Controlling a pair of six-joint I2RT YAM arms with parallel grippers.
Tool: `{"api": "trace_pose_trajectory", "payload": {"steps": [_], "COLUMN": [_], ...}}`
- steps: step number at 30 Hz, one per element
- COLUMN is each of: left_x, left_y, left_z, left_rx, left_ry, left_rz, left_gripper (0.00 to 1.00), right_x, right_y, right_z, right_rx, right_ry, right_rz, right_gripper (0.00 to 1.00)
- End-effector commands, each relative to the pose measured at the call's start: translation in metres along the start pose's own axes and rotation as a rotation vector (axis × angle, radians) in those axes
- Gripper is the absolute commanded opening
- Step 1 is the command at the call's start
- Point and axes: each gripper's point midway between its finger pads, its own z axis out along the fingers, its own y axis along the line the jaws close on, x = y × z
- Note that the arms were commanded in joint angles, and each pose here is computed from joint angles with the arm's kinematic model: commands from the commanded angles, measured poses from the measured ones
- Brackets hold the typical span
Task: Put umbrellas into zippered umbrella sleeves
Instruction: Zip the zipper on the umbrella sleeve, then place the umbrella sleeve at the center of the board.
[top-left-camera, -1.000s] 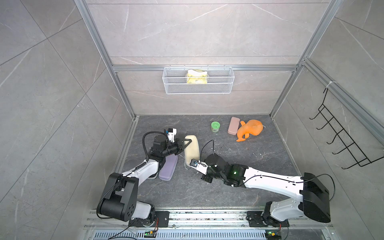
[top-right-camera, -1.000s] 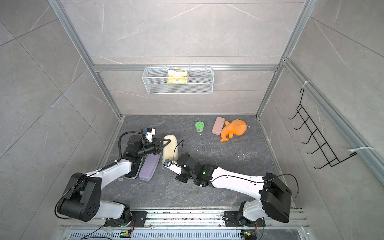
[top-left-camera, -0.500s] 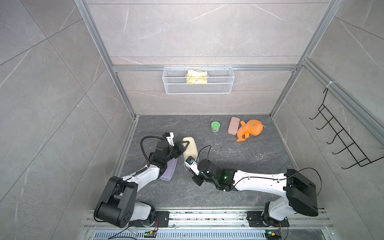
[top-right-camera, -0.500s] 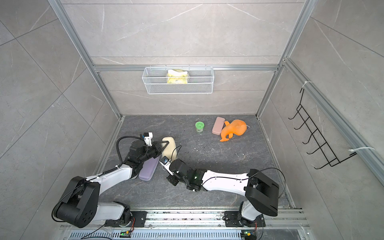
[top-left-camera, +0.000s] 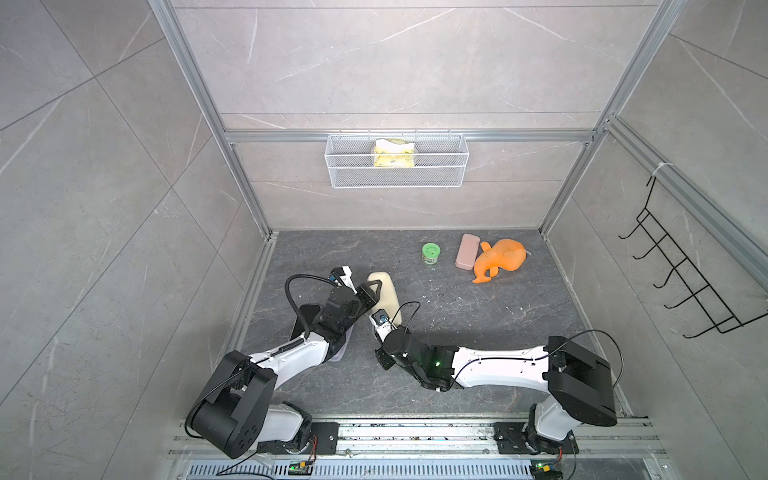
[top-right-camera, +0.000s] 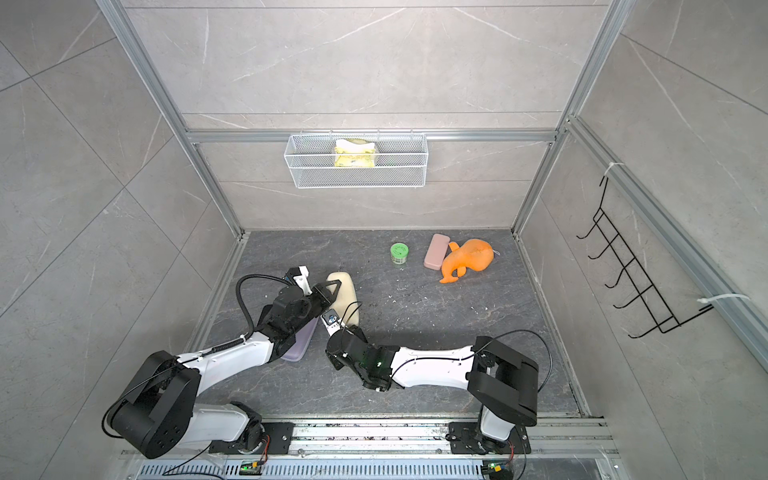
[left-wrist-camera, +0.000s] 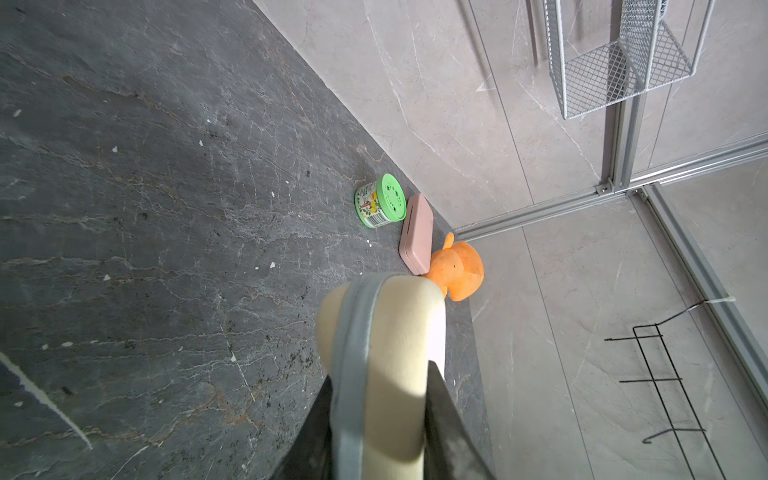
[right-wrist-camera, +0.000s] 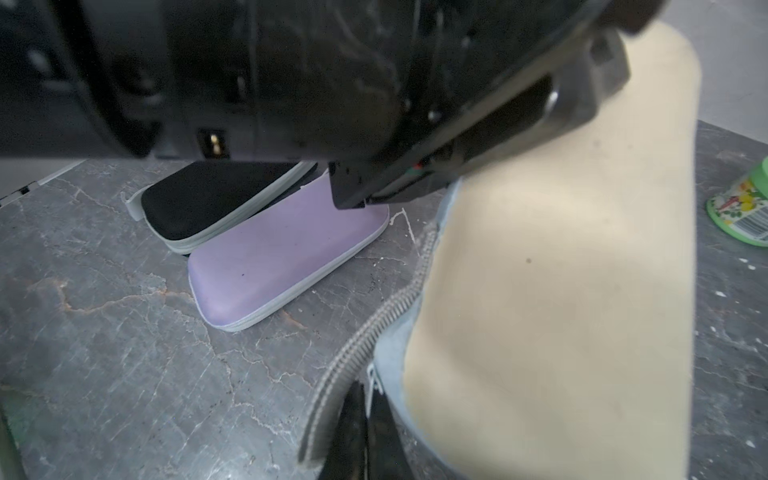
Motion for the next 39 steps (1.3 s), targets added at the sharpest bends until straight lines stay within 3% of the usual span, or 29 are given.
{"api": "trace_pose_trajectory", "payload": {"steps": [1, 3, 9, 12, 16, 19, 24, 27, 30, 35, 39], "left_x": [-0.006, 0.0, 0.012, 0.027, 0.07, 0.096, 0.11, 0.112, 0.101, 0.059, 0.015], "left_y": [-0.042, -0.039, -0.001, 0.016, 0.02, 0.028, 0.044, 0.058, 0.067, 0.062, 0.037], "left_z": [0.001, 0.002, -0.006, -0.008, -0.009, -0.008, 0.01, 0.005, -0.018, -0.057, -0.068], "left_rx": [0.141, 0.137, 0.058, 0.052, 0.087, 0.09, 0.039, -0.084, -0.238, -0.343, -0.32], "left_ry": [-0.071, -0.049, 0.069, 0.151, 0.292, 0.382, 0.447, 0.511, 0.539, 0.476, 0.317], "left_rz": [-0.028, -0.026, 0.019, 0.009, -0.011, -0.015, 0.037, 0.079, 0.166, 0.314, 0.514], "left_gripper": [0.0, 0.0, 0.0, 0.0, 0.04, 0.1, 0.32, 0.64, 0.86, 0.92, 0.92], "right_x": [-0.058, -0.055, -0.018, 0.004, 0.01, 0.005, -0.005, -0.008, -0.01, -0.013, -0.016], "right_y": [0.049, 0.047, 0.006, -0.027, -0.097, -0.126, -0.13, -0.132, -0.147, -0.207, -0.263], "right_z": [-0.011, -0.009, -0.038, -0.056, -0.069, -0.069, -0.053, -0.048, -0.055, -0.074, -0.099], "right_rx": [-0.142, -0.143, -0.15, -0.193, -0.056, 0.004, -0.003, -0.008, 0.02, 0.103, 0.229], "right_ry": [-0.165, -0.139, -0.023, 0.076, 0.145, 0.14, 0.106, 0.108, 0.1, 0.102, 0.041], "right_rz": [0.058, 0.051, -0.008, -0.073, -0.124, -0.104, -0.066, -0.058, -0.042, 0.08, 0.204], "right_gripper": [0.0, 0.0, 0.37, 0.49, 0.53, 0.53, 0.53, 0.53, 0.53, 0.56, 0.62]}}
